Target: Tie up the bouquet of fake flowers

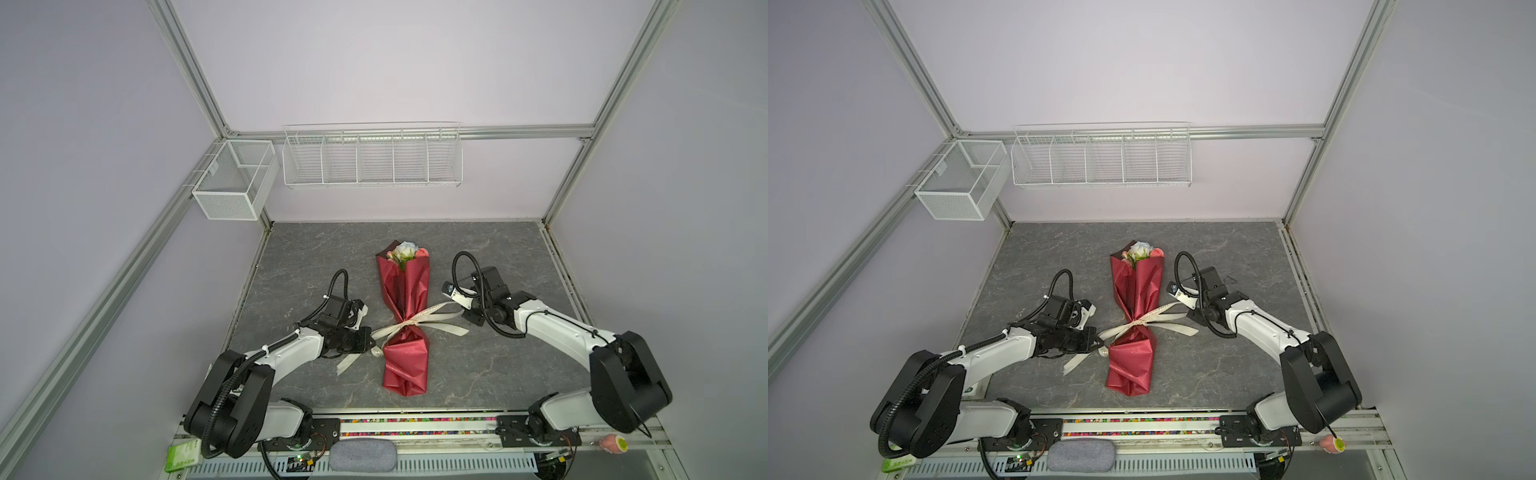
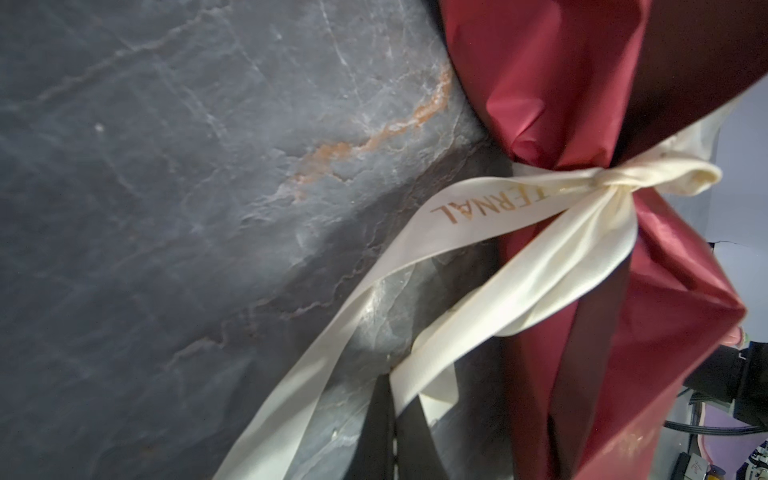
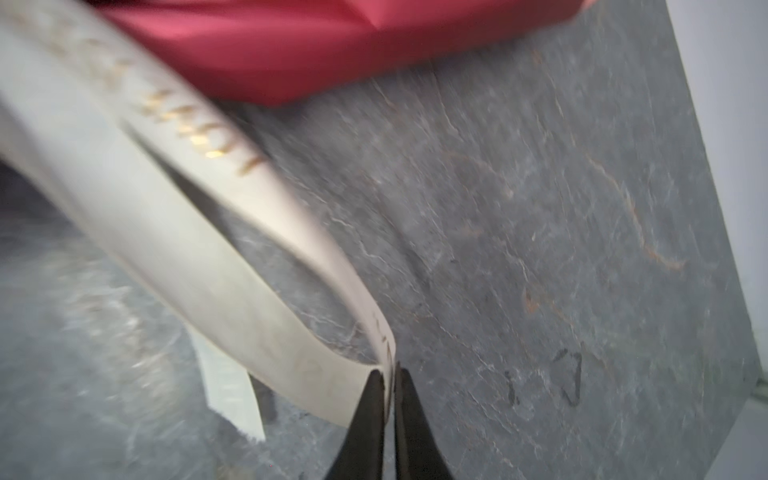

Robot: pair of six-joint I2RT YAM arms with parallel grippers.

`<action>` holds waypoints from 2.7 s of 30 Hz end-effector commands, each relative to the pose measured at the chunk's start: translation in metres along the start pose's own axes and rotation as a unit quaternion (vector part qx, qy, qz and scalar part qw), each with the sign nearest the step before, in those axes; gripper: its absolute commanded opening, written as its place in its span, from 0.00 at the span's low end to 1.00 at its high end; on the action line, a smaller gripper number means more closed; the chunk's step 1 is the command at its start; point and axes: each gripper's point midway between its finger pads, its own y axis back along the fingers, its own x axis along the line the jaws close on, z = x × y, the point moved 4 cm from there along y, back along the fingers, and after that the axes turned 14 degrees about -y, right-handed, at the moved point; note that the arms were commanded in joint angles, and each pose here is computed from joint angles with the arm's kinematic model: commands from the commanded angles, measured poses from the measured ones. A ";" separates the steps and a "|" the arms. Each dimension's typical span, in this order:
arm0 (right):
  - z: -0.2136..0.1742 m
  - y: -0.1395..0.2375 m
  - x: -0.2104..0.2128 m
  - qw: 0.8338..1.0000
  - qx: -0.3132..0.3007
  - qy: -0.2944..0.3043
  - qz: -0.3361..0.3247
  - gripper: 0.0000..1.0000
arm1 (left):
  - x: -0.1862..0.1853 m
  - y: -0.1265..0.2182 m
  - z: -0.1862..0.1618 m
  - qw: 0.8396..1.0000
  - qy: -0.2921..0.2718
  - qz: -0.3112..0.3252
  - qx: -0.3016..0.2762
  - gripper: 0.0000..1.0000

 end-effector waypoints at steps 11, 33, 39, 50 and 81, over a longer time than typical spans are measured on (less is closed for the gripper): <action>0.040 -0.025 0.041 0.991 -0.034 0.107 0.069 0.31 | -0.007 0.009 0.015 1.000 -0.022 -0.004 -0.004 0.00; 0.066 -0.057 0.063 0.980 -0.065 0.185 0.046 0.07 | -0.005 0.011 0.017 1.000 -0.021 0.007 0.003 0.00; 0.045 -0.052 0.060 0.986 -0.026 0.161 0.028 0.07 | 0.000 0.011 0.015 1.000 -0.013 0.026 0.004 0.00; 0.035 -0.048 0.054 0.993 -0.008 0.121 0.010 0.07 | 0.003 0.008 0.014 0.999 -0.007 0.032 0.011 0.00; -0.003 -0.070 0.008 0.993 0.069 0.072 -0.066 0.07 | 0.007 0.016 0.001 0.999 0.015 0.052 -0.004 0.00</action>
